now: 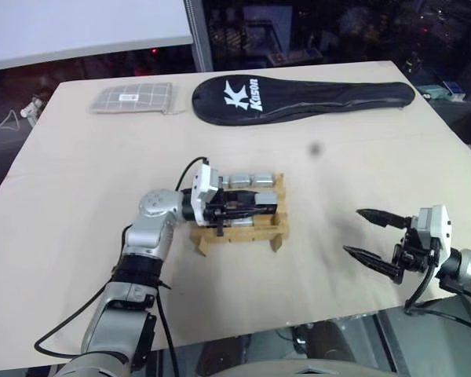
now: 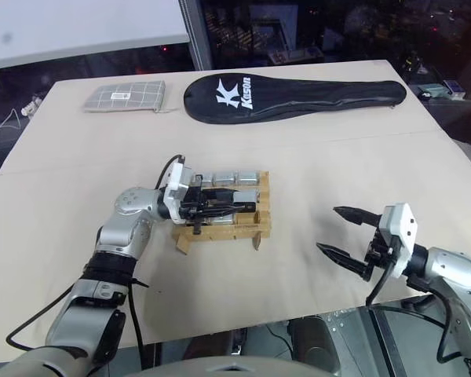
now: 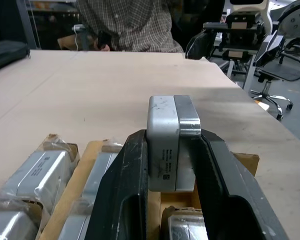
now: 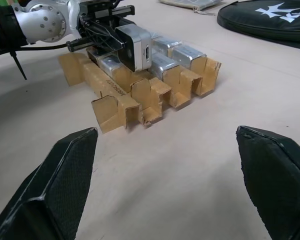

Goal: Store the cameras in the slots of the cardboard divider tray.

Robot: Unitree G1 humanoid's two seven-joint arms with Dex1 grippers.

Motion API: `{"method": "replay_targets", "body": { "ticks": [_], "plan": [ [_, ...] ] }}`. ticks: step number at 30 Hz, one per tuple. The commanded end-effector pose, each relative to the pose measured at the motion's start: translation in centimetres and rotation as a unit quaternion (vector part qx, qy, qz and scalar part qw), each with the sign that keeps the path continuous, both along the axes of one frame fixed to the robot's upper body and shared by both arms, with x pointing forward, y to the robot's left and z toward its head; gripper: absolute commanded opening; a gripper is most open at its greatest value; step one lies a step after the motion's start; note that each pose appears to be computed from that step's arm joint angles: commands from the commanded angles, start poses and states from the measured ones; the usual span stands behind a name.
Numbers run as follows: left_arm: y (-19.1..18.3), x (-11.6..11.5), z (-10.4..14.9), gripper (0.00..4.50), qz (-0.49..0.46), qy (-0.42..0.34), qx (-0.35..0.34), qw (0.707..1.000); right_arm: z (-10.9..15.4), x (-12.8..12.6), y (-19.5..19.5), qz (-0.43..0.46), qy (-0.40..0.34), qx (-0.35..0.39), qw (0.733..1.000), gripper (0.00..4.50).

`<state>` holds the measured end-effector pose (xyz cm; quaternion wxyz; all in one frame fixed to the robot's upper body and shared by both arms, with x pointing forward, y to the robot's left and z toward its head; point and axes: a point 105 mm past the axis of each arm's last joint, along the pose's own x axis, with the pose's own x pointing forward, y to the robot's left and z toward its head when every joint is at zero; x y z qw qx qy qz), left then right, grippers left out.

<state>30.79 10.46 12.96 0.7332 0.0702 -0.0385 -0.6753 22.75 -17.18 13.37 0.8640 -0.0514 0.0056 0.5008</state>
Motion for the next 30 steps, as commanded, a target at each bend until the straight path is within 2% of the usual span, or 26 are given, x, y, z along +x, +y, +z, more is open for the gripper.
{"method": "replay_targets", "body": {
  "ticks": [1,26,30],
  "plan": [
    [-0.2,-0.4,-1.1,0.75,-0.010,0.023,0.014,1.000,1.2,-0.1,0.1,0.001,-0.028,-0.001,1.000,4.40],
    [-0.2,-1.1,-2.5,0.75,-0.022,0.052,0.043,0.997,0.7,0.0,0.0,-0.005,-0.032,-0.005,0.999,4.40],
    [-0.1,-1.5,-2.9,2.65,-0.033,0.068,0.061,0.995,0.9,0.1,0.1,-0.006,-0.034,-0.005,0.999,4.50]
  ]
}}
